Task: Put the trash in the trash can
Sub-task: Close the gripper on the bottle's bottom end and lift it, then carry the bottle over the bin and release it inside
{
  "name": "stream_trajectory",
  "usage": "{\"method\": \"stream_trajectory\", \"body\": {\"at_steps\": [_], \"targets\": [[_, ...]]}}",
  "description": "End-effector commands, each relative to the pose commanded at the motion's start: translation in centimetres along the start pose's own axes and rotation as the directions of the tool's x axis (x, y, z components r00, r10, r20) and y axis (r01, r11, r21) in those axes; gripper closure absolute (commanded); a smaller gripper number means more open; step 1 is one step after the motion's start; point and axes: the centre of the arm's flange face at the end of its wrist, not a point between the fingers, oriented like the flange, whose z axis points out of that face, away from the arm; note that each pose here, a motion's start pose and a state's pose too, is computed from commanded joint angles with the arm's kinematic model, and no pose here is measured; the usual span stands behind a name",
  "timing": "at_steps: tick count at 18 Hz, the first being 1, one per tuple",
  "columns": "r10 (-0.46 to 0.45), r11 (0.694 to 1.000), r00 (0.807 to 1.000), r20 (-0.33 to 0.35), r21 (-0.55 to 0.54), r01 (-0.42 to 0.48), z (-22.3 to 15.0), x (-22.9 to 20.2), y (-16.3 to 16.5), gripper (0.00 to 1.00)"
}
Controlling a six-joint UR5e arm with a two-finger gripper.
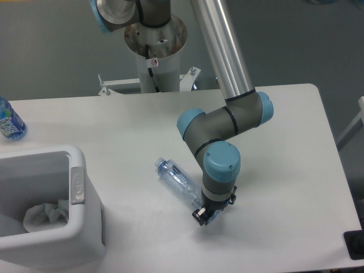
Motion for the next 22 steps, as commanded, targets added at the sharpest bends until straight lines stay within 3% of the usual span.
{"method": "stream_trajectory", "body": {"at_steps": [5, 10, 12, 17, 18, 19, 22], "targets": [[0.002, 1.000, 1.000, -0.004, 0.007, -0.002, -0.5, 0.1, 0.0, 0.45], [0.007, 0.998, 1.000, -0.019, 0.068, -0.005, -4.5, 0.4, -0.6, 0.45], [0.015, 0.991, 0.999, -0.039, 0.133, -0.010, -8.2, 0.8, -1.6, 0.45], [0.035, 0.944, 0.984, -0.176, 0.330, 0.025, -21.0, 1.5, -5.2, 0.45], [0.056, 0.928, 0.976, -0.212, 0.371, 0.027, -23.1, 1.8, -5.5, 0.45], [0.100, 0.891, 0.959, -0.265, 0.453, 0.032, -26.6, 2.5, -5.6, 0.45], [0.175, 0.837, 0.928, -0.329, 0.546, 0.036, -31.9, 3.3, -4.9, 0.45]]}}
